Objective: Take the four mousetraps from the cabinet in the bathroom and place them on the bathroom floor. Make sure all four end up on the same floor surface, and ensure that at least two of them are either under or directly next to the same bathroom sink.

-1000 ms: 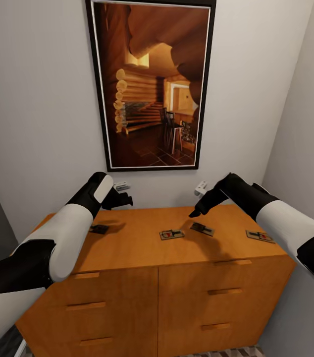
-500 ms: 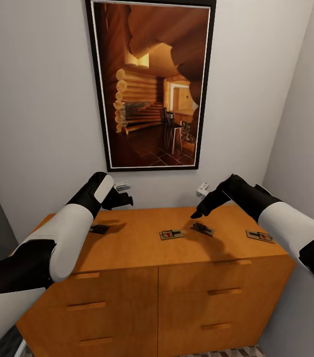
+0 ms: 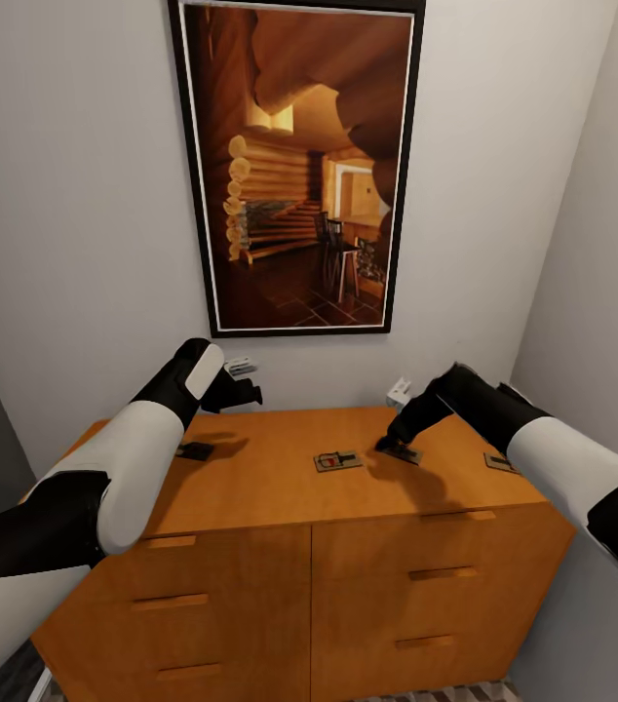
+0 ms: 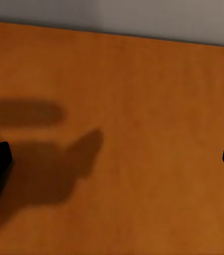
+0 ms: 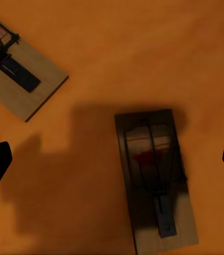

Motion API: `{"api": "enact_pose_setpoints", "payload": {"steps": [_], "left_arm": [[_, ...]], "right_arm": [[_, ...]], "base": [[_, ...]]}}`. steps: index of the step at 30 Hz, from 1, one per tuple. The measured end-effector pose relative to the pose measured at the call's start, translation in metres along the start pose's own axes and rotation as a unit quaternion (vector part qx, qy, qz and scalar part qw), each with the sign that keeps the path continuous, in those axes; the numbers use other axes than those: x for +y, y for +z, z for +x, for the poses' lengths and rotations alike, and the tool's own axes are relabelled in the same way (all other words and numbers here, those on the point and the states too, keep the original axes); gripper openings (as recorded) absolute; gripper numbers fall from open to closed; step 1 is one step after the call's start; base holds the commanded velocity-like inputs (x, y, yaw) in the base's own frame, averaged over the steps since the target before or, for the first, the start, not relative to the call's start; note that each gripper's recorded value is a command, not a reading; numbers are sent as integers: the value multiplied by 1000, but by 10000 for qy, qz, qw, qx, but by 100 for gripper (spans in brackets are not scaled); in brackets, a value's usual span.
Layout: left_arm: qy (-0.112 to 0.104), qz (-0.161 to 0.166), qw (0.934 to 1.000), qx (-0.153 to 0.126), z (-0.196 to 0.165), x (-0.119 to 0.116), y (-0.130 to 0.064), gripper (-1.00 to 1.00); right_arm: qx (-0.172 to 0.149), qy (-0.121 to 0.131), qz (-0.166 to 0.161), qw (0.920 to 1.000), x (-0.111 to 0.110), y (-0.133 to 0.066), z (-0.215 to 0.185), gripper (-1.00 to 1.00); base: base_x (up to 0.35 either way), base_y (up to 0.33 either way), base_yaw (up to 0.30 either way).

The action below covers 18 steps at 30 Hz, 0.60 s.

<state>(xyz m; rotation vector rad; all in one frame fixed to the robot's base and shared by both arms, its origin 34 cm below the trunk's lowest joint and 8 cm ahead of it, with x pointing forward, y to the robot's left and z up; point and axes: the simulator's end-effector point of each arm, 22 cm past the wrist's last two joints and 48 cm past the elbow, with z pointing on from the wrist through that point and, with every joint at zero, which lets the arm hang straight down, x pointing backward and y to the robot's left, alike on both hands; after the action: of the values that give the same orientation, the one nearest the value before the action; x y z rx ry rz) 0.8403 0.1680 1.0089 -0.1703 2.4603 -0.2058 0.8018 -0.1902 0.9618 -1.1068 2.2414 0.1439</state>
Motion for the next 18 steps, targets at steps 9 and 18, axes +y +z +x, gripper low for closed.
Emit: {"api": "enact_pose_setpoints", "payload": {"steps": [9, 18], "left_arm": [[3, 4, 10000, 4, 0, -1, 0, 100], [19, 28, 10000, 5, 1, -5, 0, 100]], "right_arm": [[-33, -78, -121, 9999, 11, 13, 10, 100], [24, -24, -148, 9999, 11, 18, 20, 100]], "base": [[0, 0, 0], [0, 0, 0]]}}
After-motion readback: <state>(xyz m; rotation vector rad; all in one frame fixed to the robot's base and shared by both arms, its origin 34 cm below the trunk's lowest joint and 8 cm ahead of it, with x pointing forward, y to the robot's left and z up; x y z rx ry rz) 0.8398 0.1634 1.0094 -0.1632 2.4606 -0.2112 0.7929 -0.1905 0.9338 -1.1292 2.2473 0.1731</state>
